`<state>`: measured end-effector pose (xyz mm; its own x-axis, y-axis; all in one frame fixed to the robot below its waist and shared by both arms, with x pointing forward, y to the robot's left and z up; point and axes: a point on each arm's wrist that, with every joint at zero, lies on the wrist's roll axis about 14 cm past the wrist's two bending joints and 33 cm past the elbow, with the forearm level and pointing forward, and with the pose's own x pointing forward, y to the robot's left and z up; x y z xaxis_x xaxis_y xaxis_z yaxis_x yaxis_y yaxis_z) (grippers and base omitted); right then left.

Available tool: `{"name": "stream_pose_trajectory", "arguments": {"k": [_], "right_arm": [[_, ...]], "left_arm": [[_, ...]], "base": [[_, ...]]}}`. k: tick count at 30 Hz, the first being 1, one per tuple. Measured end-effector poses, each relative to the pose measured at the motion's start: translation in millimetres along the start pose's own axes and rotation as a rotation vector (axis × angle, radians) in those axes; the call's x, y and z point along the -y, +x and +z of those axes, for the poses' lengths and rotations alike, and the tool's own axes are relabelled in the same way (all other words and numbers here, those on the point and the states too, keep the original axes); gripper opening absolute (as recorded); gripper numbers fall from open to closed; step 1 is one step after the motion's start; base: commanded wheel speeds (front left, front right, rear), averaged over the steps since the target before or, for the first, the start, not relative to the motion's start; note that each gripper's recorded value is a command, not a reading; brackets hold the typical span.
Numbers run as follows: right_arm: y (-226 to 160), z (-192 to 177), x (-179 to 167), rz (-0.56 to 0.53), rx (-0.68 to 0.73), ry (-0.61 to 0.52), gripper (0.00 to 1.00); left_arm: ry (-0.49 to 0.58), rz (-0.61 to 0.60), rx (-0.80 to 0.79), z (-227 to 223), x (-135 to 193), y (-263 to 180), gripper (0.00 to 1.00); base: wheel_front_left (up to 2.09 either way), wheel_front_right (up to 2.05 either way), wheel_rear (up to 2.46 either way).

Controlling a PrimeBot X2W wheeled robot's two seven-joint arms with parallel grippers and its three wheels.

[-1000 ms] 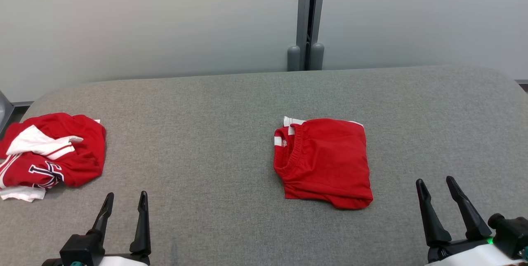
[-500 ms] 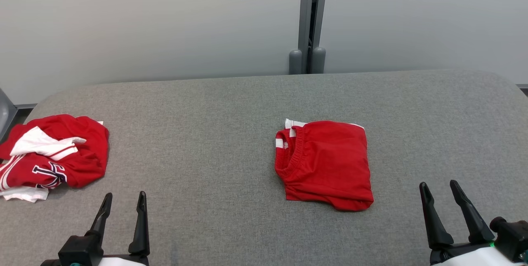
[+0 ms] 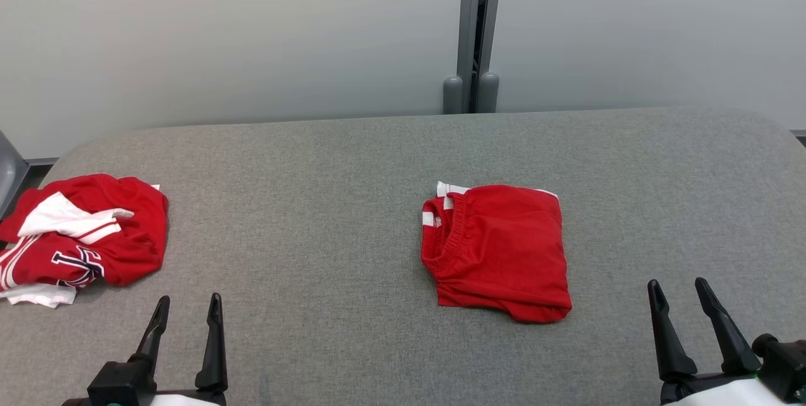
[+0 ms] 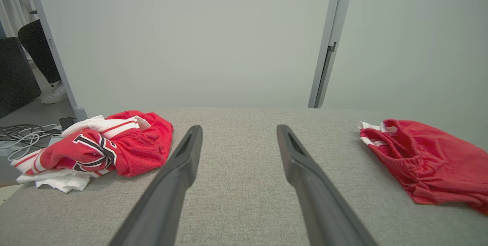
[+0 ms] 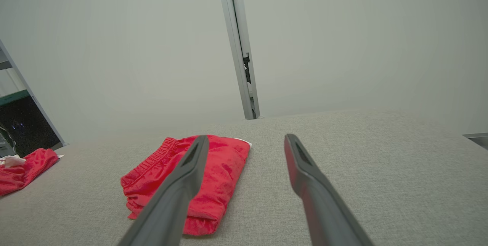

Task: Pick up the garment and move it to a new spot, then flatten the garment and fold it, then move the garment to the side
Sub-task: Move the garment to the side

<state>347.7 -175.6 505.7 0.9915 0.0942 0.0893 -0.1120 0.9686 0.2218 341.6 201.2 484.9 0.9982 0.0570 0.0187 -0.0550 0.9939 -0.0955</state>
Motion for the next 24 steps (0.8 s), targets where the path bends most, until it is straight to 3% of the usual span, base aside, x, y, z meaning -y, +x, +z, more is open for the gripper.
{"name": "stream_pose_trajectory", "arguments": {"k": [13,24], "right_arm": [[3.4,-2.3,-5.4,0.011,-0.005,0.003,1.0],[67.8,-13.7,-12.7,0.083,-0.086,-0.048,1.0]], "left_arm": [[-0.001,0.01,0.002,0.7,-2.2,-1.7,1.0],[-0.006,0.009,-0.011,-3.2,0.3,4.8,1.0]], "base": [[0.0,0.0,0.0],[0.0,0.0,0.0]]}}
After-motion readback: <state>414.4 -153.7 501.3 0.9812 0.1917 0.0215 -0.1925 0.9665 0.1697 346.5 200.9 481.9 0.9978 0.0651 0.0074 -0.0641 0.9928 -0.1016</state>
